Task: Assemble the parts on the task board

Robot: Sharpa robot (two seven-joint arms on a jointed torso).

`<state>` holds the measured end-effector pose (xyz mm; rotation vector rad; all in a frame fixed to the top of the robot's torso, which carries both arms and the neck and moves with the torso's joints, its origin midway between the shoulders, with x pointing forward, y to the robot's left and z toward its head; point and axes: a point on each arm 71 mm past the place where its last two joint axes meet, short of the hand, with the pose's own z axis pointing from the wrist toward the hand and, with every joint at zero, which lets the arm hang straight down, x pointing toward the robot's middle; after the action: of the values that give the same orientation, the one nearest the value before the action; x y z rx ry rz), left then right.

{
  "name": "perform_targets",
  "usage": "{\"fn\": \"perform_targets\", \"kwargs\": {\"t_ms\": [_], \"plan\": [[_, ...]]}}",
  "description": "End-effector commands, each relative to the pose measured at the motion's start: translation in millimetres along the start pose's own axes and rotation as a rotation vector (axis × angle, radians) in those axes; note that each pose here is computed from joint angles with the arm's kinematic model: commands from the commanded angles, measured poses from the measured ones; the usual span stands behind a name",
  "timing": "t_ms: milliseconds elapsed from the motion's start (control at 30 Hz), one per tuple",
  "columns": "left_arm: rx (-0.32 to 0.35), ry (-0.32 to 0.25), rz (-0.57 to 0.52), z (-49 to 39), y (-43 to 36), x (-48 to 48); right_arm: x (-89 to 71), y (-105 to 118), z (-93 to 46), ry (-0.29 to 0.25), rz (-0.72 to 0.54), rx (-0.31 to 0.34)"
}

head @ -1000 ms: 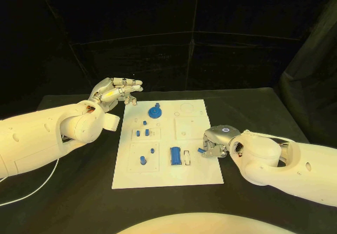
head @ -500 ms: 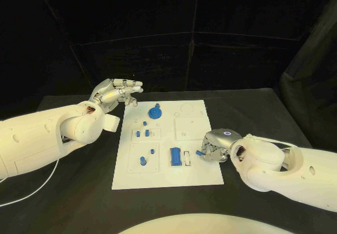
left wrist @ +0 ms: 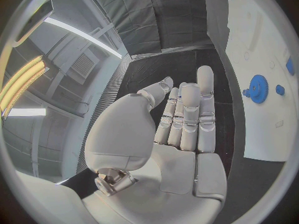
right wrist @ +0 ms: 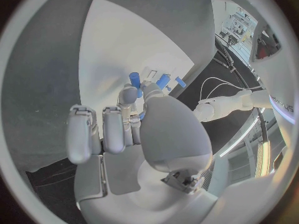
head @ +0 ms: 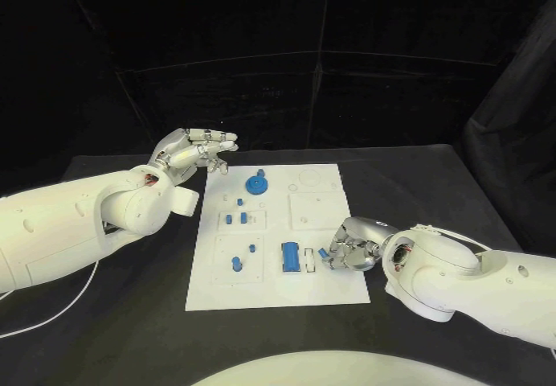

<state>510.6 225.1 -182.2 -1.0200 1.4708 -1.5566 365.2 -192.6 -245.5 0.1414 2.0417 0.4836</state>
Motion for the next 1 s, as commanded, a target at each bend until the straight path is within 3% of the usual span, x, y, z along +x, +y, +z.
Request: {"fn": "perform_targets", "kwargs": {"t_ms": [33,300,700,1000], "plan": [[0.004,0.013,-0.009,0.3,-1.3,1.8,4.2,0,1.3,0.054,0.102,0.031],[0.003,0.015,-0.009,0.2,-1.4,2.1,7.1,5,7.8,0.061,0.132,0.038],[0.002,0.015,-0.009,0.2,-1.3,1.9,4.3,14,10.7,-0.014,0.172,0.018],[0.001,0.016,-0.01,0.2,-1.2,2.0,6.4,16,12.6,0.007,0.15,0.013]]}}
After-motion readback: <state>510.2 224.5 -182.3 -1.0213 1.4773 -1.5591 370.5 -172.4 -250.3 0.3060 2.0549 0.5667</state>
